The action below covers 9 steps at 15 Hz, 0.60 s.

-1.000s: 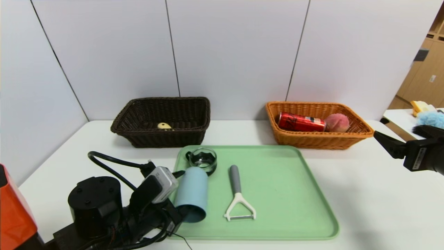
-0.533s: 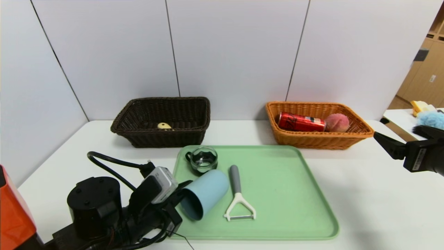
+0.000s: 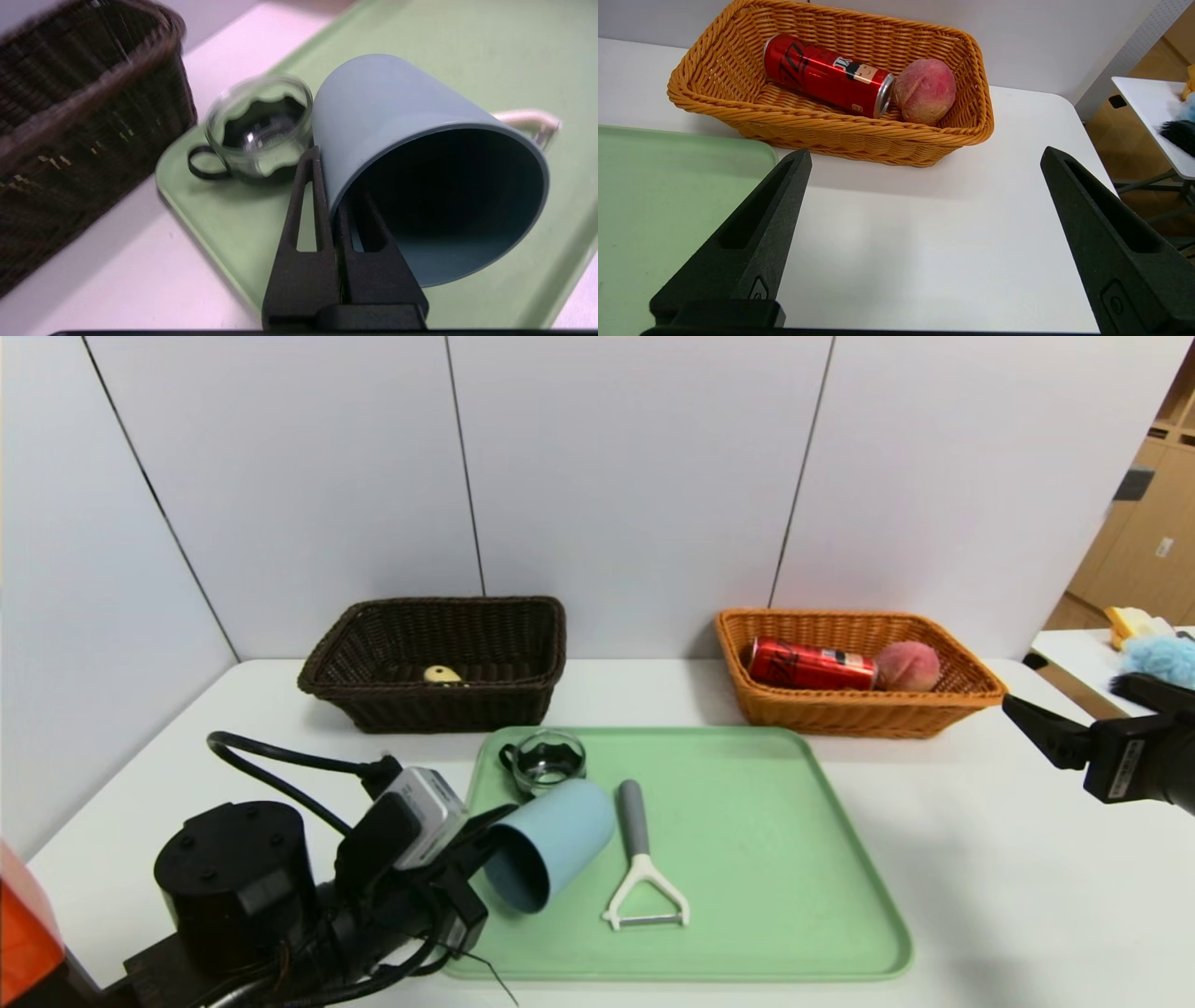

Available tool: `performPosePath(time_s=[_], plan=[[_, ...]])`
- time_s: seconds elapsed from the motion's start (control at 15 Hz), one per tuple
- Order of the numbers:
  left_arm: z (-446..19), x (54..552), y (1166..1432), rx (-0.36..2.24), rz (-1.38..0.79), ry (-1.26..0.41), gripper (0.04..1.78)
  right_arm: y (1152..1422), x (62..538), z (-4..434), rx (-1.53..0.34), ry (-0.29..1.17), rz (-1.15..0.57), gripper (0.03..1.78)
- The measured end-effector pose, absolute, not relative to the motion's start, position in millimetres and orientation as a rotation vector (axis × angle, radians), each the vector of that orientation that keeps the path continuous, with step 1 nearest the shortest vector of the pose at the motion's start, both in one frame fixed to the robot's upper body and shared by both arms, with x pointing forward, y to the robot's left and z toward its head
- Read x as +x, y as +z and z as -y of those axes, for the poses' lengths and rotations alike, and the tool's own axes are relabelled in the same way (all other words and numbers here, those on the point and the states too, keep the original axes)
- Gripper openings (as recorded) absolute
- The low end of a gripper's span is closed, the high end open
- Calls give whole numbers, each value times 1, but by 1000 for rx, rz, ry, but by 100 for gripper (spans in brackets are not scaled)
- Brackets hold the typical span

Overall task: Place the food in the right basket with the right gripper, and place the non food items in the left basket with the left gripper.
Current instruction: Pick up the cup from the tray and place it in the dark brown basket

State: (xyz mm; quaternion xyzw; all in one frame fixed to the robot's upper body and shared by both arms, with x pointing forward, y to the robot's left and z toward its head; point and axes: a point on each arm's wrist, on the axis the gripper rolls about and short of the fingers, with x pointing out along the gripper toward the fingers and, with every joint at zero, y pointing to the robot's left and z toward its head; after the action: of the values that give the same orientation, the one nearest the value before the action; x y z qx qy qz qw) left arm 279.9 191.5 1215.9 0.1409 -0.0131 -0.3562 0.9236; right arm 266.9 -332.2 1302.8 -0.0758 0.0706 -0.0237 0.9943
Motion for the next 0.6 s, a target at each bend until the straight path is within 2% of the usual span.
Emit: performPosePath(time_s=[0.4, 0.6], plan=[[-194, 280, 1279, 116, 272, -699, 8, 1301, 266, 332, -153, -45, -149, 169], [-207, 298, 1308, 87, 373, -602, 8, 1299, 266, 332, -154, -46, -157, 169]])
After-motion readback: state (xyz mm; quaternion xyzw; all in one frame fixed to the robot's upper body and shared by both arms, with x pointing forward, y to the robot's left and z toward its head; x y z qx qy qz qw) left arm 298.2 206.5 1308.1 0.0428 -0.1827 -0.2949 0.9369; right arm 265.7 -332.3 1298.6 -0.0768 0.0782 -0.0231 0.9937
